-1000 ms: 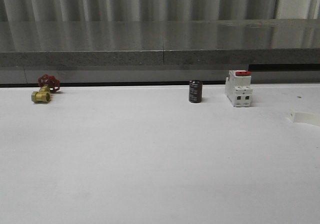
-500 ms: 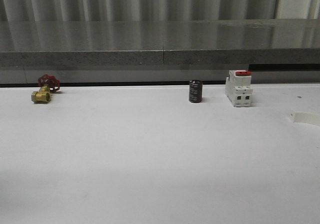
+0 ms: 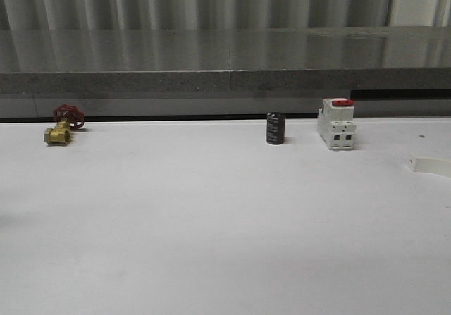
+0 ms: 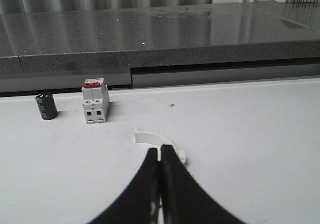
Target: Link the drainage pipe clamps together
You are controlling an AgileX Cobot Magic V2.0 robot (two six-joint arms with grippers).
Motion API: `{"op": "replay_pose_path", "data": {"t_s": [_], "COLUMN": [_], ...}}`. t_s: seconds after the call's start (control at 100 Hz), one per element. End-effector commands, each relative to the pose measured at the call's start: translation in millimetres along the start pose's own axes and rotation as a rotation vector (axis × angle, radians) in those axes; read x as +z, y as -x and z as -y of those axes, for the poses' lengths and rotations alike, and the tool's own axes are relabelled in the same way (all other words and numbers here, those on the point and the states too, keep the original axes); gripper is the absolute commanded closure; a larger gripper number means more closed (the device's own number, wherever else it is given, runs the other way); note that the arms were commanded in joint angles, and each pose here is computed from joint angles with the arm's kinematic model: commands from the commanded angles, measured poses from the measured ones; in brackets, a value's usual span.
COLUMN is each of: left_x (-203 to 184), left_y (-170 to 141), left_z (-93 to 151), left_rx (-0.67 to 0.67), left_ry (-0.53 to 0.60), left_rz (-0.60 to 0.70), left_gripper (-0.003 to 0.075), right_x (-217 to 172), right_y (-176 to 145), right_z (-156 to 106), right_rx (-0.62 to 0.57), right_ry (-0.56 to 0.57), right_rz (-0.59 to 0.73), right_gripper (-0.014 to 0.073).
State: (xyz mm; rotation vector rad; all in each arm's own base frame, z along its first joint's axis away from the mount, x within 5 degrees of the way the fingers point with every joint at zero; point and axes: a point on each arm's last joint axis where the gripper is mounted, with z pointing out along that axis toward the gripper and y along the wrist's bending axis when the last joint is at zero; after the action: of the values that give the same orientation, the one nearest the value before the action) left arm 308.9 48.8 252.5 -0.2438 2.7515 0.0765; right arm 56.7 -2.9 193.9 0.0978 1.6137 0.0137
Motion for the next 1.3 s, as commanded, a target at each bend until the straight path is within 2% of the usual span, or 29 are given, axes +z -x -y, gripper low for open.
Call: {"op": "replay_pose_path", "data": {"t_s": [0.0, 0.19, 0.65, 0.98, 1.1, 1.29], "left_x": [-4.8, 25.3, 89.0, 96.1, 95.9, 95.9], "left_y": [15.6, 31.8, 56.1, 56.3, 55.3, 54.9], "left_z": [-8.0, -18.6, -14.4, -16.0, -16.5, -16.5], "left_rx": [-0.054, -0.121, -0.132, -0.116, -0.110, -0.110], "left_ry": [-0.005, -0.023, -0.074, -0.057, -0.052, -0.052], "left_rz": [0.029, -0.069, -0.177, -0.193, -0.204, -0.208], "left_gripper": [0.0228, 0.0228, 0.0228, 0.0236, 0.0347, 0.0596], "right_x": [-3.0, -3.0, -3.0, -3.0, -3.0, -3.0], "right_y": [13.5, 13.5, 13.5, 13.5, 13.5, 13.5], "right_z": [-1.0, -1.0, -1.0, -1.0, -1.0, -1.0], "right_rx": [-0.006, -0.006, -0.006, -0.006, -0.006, -0.006], "right_ry": [0.008, 0.008, 0.008, 0.008, 0.008, 0.008], "right_rz": [0.111, 0.111, 0.111, 0.111, 0.111, 0.111], "right_gripper": [0.0662, 0.0662, 0.0662, 0.0662, 0.0662, 0.0662]}}
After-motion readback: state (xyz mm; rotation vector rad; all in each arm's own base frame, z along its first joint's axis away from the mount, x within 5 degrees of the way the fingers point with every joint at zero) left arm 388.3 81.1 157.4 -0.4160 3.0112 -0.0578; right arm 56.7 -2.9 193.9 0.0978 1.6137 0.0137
